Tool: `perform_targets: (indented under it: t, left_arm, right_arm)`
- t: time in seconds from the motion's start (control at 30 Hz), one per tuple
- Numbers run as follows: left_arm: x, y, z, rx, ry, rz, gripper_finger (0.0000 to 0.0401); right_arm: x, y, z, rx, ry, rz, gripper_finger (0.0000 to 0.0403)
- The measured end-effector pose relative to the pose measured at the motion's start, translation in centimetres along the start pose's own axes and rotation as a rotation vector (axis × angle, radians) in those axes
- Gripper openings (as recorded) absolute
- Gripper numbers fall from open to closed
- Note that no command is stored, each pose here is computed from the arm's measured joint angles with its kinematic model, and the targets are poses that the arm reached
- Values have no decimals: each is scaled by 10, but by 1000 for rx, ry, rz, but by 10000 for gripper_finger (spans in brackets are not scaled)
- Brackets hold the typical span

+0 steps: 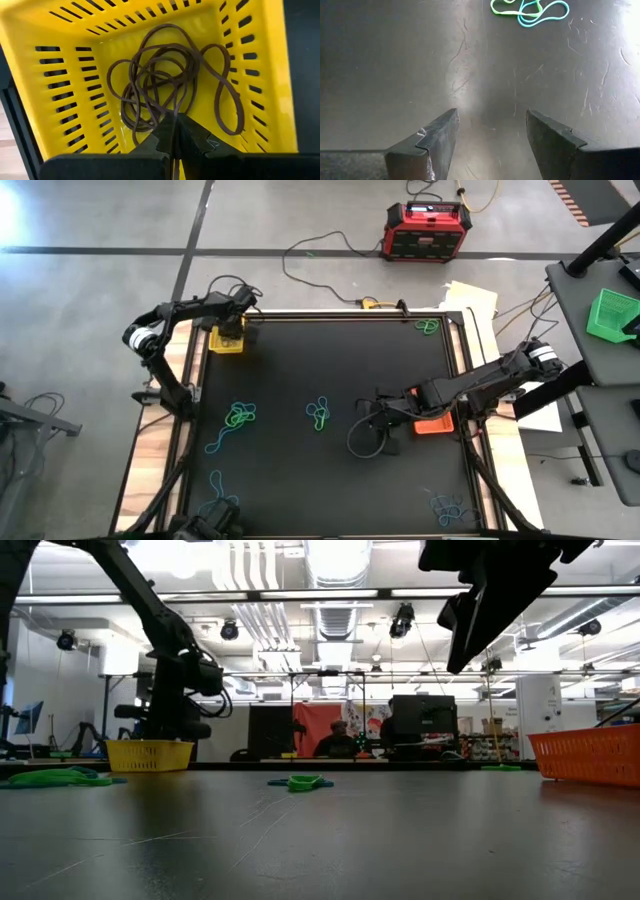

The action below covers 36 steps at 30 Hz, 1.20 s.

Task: Sort rubber bands into baskets
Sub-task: Put the purple rubber band into the yellow bin

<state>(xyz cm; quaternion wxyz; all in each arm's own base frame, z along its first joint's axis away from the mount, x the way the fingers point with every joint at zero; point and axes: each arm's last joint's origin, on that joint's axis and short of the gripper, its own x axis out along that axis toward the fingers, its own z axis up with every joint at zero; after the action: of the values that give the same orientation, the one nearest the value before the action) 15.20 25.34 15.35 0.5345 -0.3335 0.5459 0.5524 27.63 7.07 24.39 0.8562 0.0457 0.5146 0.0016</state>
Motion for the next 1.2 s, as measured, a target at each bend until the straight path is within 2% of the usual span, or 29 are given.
perform_targets:
  t: [0.23,0.57,0.7,0.83,1.03,1.2]
  left_arm:
    - [0,-3,0,24,-17,26,14]
    - [-15,-2,-3,49,-65,33,113]
    - [-39,1,-7,69,-111,15,150]
    - [-75,5,-14,80,-197,11,179]
    - [-124,5,-38,116,-349,-69,212]
    - [-157,-3,-69,179,-466,-173,224]
  right_arm:
    - [-3,-1,-2,-11,-11,-6,221]
    - [-3,-1,-1,-7,-16,-5,221]
    - [-3,-1,-1,-7,-17,-5,221]
    - [-3,-1,0,-14,-19,-5,221]
    - [-3,-1,2,-11,-41,2,221]
    - [-3,-1,2,-14,-42,2,221]
